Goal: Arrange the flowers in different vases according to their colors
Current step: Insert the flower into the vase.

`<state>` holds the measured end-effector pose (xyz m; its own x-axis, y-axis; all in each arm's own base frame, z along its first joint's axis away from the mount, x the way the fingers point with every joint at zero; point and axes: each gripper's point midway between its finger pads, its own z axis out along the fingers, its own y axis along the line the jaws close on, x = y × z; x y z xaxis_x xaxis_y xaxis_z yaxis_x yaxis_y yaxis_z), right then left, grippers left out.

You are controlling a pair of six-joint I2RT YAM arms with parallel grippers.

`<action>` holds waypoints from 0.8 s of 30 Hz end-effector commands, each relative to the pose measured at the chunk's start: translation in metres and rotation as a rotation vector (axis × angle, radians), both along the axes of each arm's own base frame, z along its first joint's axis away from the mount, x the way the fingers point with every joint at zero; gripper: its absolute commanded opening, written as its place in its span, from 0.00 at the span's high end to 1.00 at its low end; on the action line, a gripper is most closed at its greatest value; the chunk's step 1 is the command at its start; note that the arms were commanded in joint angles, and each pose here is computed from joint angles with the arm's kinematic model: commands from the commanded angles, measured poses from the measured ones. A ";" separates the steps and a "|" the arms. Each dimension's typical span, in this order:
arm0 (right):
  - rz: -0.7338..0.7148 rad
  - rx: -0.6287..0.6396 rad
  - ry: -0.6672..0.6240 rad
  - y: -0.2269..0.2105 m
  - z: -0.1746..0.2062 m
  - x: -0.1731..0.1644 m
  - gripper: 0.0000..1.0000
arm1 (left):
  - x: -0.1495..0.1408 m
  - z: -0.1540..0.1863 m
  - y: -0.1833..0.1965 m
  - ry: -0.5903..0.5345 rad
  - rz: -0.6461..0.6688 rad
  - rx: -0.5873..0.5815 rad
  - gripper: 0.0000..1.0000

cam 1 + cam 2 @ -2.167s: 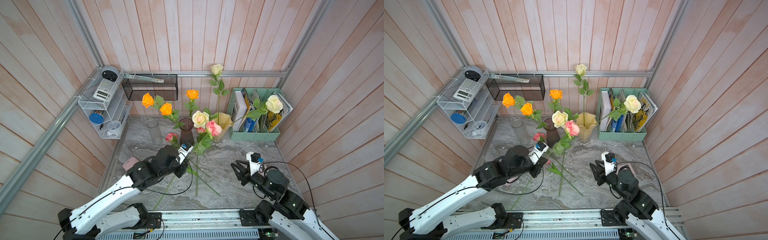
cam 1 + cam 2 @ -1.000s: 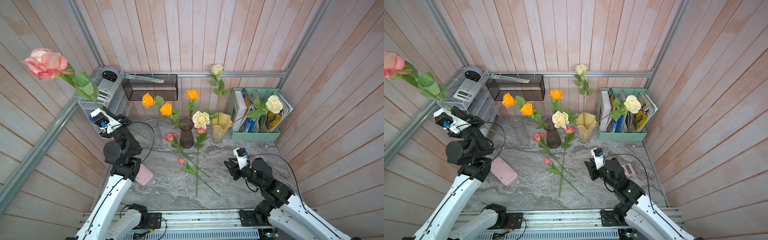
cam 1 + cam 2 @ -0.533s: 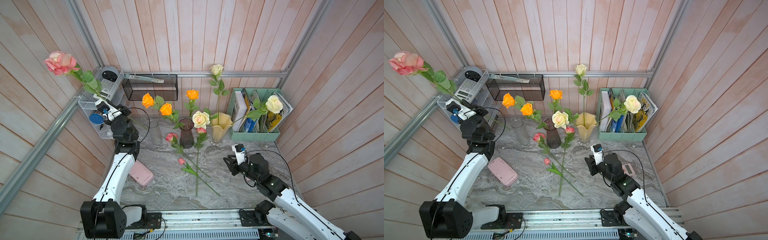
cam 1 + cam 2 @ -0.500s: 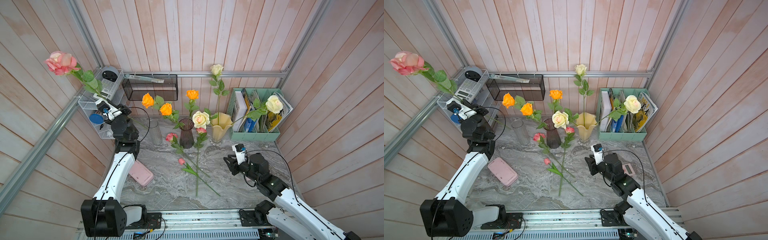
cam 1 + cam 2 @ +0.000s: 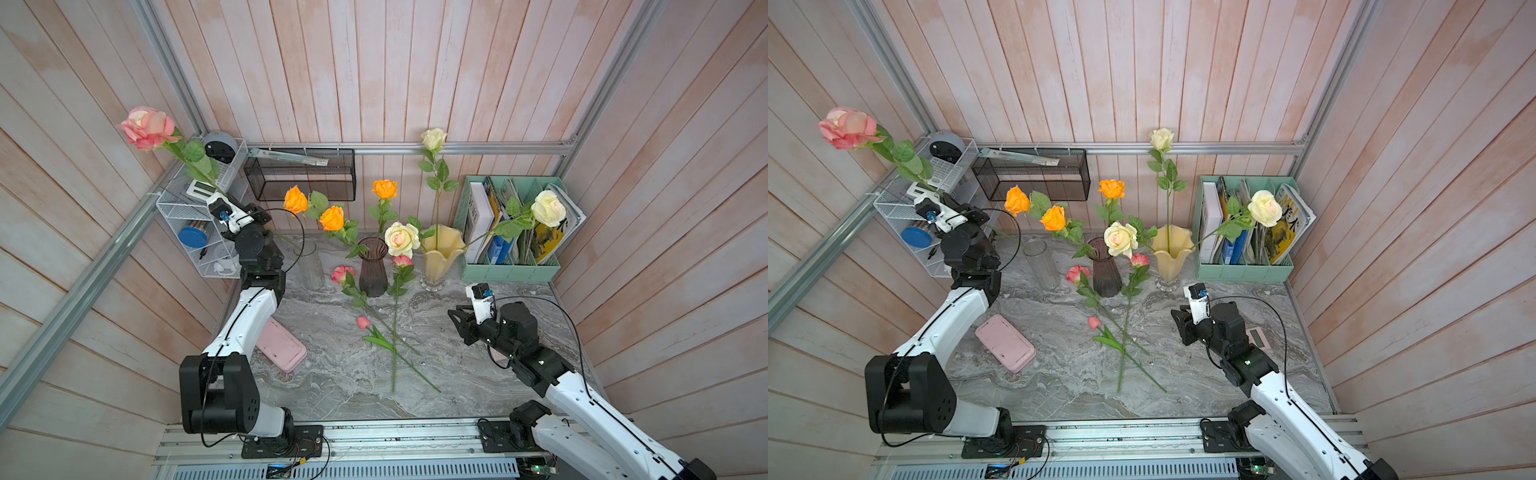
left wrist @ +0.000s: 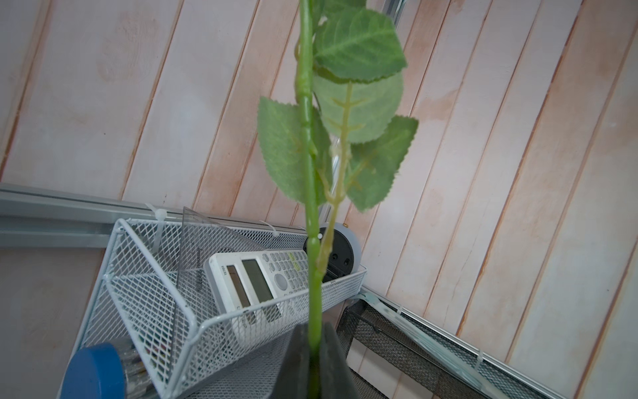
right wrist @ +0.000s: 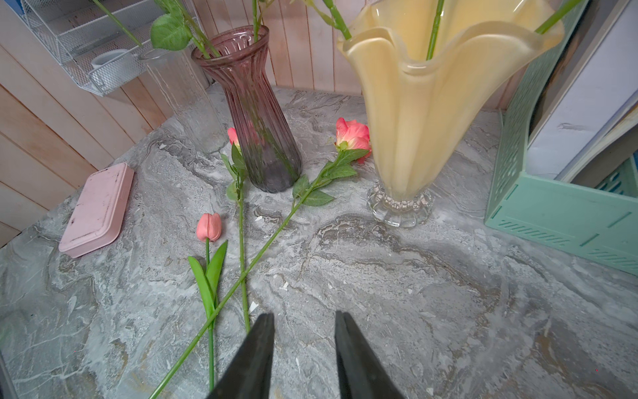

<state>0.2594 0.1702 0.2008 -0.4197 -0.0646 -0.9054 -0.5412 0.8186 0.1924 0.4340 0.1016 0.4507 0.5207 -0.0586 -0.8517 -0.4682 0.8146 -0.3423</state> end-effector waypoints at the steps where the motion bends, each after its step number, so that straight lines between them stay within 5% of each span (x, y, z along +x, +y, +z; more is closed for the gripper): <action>1: 0.020 0.003 -0.021 0.002 0.000 0.001 0.65 | 0.005 -0.002 -0.002 -0.054 -0.027 0.011 1.00; 12: 0.022 -0.002 -0.016 0.001 -0.003 0.002 0.64 | 0.027 -0.046 -0.019 -0.021 -0.127 0.032 1.00; 17: 0.025 0.007 -0.012 0.002 -0.002 0.002 0.64 | 0.026 -0.059 -0.029 0.045 -0.171 0.000 0.62; 24: 0.034 0.028 -0.011 0.002 0.001 -0.005 0.64 | 0.018 -0.062 -0.037 0.077 -0.213 -0.038 0.50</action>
<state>0.2590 0.1717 0.1990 -0.4113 -0.0699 -0.9088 -0.5614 0.8049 0.1921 0.4589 0.0688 0.3833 0.4297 -0.1640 -0.8879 -0.3398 0.8817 -0.3273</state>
